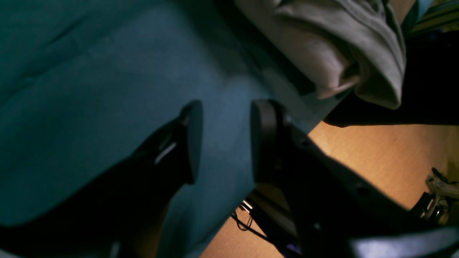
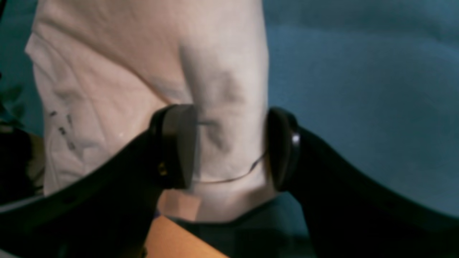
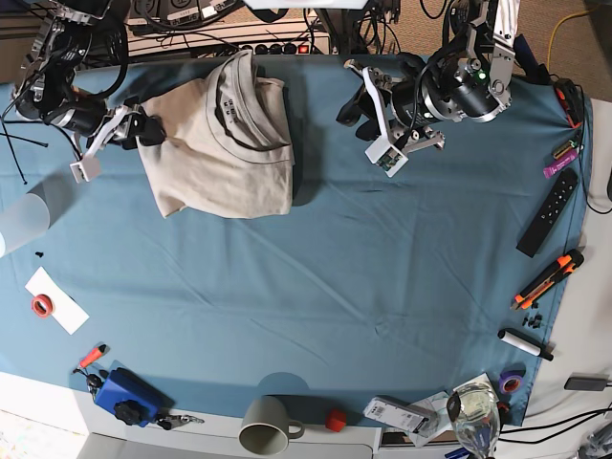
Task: Fold the T-shirt properly
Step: 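Grasp both sides of the folded bundle with both grippers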
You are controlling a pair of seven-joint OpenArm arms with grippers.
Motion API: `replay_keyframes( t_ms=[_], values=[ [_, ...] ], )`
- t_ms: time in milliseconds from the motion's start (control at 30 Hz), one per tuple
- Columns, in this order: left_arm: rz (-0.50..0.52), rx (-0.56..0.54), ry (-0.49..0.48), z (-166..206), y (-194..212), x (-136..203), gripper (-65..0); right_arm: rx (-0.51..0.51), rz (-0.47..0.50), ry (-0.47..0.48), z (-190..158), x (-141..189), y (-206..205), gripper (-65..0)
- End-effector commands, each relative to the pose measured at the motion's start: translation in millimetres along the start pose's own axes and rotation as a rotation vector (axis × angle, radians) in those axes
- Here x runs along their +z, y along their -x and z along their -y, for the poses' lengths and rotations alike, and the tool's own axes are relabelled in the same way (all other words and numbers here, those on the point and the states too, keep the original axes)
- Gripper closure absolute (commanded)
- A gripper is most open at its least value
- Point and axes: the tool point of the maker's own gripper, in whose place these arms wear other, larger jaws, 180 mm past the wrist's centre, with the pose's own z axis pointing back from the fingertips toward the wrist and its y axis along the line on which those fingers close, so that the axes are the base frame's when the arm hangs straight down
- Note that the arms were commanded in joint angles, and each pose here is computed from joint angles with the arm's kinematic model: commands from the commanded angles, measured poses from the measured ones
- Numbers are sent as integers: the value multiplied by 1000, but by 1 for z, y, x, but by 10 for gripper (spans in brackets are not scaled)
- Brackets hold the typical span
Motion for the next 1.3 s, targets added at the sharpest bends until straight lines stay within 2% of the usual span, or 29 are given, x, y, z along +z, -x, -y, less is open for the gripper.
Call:
replay_keyframes(
  t_ms=[0,200,367,467,567,633,700,800,933,1133,1267],
  values=[
    [45,-14,7,2,-11,3,-228,-2,-3,-9,2,0,-1,-320],
    [49,-6,25,6,-12,3,-228,-105,-104,-130,-11,-31,35,-320],
    [64,10,95,19,-12,4,-228,-111,-89,-193,-25,-36,32,-320],
    [71,-23,130,26,-12,5,-232,-124,-77,-204,-27,-36,29,-320],
    [102,-25,148,30,-17,6,-293,-123,-77,-204,-27,-36,29,-320],
    [145,-23,145,29,-25,6,-320,-123,-77,-203,-27,-36,29,-320],
    [208,-13,148,31,-38,6,-320,-123,-78,-203,-27,-36,30,-320],
    [229,93,119,28,-48,2,-320,-123,-79,-202,-27,-36,30,-320],
    [193,150,68,28,-44,-8,-320,-127,-73,-210,-30,-38,29,-320],
    [98,147,25,35,-27,-19,-320,-142,-36,-265,-53,-51,28,-319],
    [78,153,17,38,-21,-21,-320,-147,-22,-285,-62,-56,26,-319]
  ],
)
